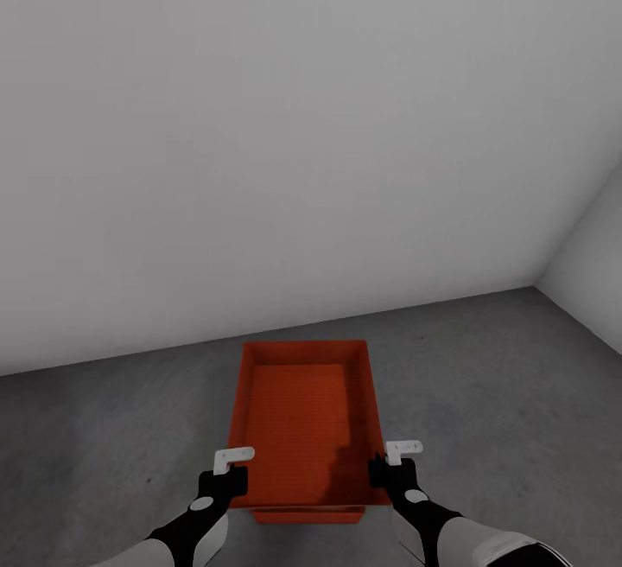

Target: Move the two storage containers from the living room to the garage. In the garage, place one container on the floor and stack the other container on top of it (either order is fine).

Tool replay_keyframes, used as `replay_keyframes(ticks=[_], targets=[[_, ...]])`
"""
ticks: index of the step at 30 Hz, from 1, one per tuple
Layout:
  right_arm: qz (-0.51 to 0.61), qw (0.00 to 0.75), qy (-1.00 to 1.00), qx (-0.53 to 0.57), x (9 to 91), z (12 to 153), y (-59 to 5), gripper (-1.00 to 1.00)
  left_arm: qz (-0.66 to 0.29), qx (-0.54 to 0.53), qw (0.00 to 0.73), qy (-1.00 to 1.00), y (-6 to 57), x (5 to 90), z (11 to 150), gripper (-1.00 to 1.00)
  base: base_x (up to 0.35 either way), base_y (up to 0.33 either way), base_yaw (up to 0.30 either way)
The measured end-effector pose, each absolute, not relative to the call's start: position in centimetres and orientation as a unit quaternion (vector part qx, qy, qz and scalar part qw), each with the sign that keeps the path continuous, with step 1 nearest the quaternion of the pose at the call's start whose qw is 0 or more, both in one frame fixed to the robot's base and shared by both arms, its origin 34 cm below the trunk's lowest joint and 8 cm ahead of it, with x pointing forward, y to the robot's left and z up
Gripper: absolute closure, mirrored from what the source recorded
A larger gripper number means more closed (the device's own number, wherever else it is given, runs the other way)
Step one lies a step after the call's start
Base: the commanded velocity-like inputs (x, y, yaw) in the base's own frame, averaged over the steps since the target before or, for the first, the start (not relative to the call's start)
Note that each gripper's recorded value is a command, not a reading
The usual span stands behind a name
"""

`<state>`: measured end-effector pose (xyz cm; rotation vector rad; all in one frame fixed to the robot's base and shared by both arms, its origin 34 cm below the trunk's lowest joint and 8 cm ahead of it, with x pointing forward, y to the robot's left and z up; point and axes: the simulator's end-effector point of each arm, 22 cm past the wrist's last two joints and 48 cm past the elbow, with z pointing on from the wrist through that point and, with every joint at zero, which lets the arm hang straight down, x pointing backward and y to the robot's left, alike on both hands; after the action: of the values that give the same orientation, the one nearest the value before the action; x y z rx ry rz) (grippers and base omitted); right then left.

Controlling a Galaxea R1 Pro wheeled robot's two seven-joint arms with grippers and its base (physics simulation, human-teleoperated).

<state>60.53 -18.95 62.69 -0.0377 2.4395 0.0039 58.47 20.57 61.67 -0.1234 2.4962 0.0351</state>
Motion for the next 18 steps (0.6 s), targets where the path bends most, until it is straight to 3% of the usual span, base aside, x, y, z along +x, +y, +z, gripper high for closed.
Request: replay_keyframes(ticks=[18], targets=[[0.002,0.342,0.940,-0.014,60.38,62.50,-18.92,1.00,0.014,-0.046,0.313,0.948,20.59,58.34,61.49,1.00,0.000,0.000,0.000]])
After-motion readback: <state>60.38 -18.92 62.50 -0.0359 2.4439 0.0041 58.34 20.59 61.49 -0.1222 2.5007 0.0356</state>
